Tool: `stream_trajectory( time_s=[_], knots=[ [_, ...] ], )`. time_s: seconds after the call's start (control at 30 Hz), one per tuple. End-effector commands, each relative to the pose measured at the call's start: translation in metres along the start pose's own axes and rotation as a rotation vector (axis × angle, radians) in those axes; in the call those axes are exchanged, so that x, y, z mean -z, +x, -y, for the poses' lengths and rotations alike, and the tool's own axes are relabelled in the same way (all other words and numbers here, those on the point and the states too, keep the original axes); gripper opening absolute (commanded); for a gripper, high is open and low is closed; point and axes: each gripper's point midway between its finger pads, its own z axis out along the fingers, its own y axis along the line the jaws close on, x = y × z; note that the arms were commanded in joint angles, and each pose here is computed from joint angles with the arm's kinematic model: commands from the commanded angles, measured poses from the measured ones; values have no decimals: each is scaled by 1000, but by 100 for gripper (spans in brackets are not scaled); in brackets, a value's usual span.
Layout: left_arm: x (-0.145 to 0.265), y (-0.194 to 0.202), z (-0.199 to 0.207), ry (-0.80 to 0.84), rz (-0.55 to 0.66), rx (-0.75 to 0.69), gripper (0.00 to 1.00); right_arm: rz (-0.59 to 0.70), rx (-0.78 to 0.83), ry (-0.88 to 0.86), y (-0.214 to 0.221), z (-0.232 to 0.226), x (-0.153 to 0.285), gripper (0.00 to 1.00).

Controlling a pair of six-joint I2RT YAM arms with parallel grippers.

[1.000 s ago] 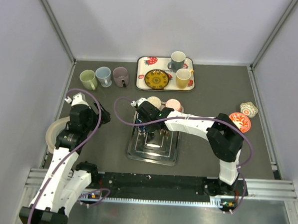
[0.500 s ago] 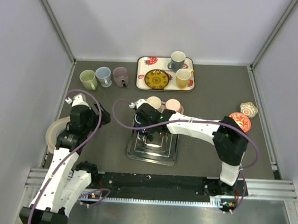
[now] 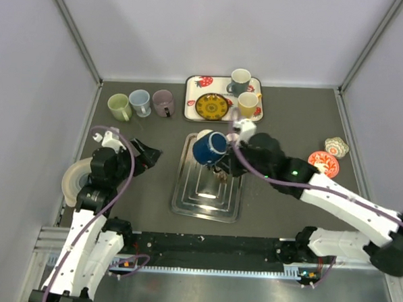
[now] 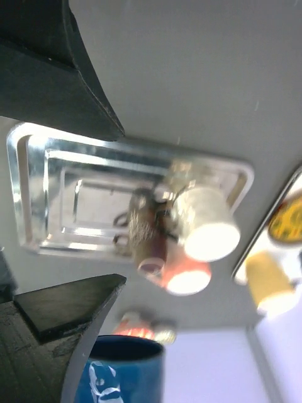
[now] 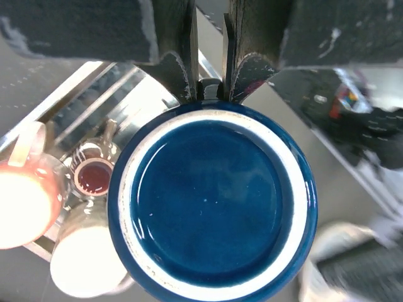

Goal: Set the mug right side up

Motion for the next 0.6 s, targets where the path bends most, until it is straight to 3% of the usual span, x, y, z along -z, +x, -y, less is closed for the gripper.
stream_trajectory(
  time_s=[0.0,0.07,0.1,0.2,0.43,0.57],
  knots=[
    [14,6,83,484,-49,85,93,355,-233,-285,-82,-25,61,0],
    [25,21,98,641,-112,146,98,402,-280,-328,-88,-22,70,0],
    [38,14,117,762,-64,113,99,432,-288,-352,-93,-24,82,0],
    [50,28,133,872,-103,116,99,508,-327,-472,-105,-33,100,0],
    [71,49,171,1020,-108,54,99,570,-511,-724,-109,-36,116,0],
    [74,60,181,1067,-155,50,99,558,-538,-773,-105,-38,113,0]
  ],
)
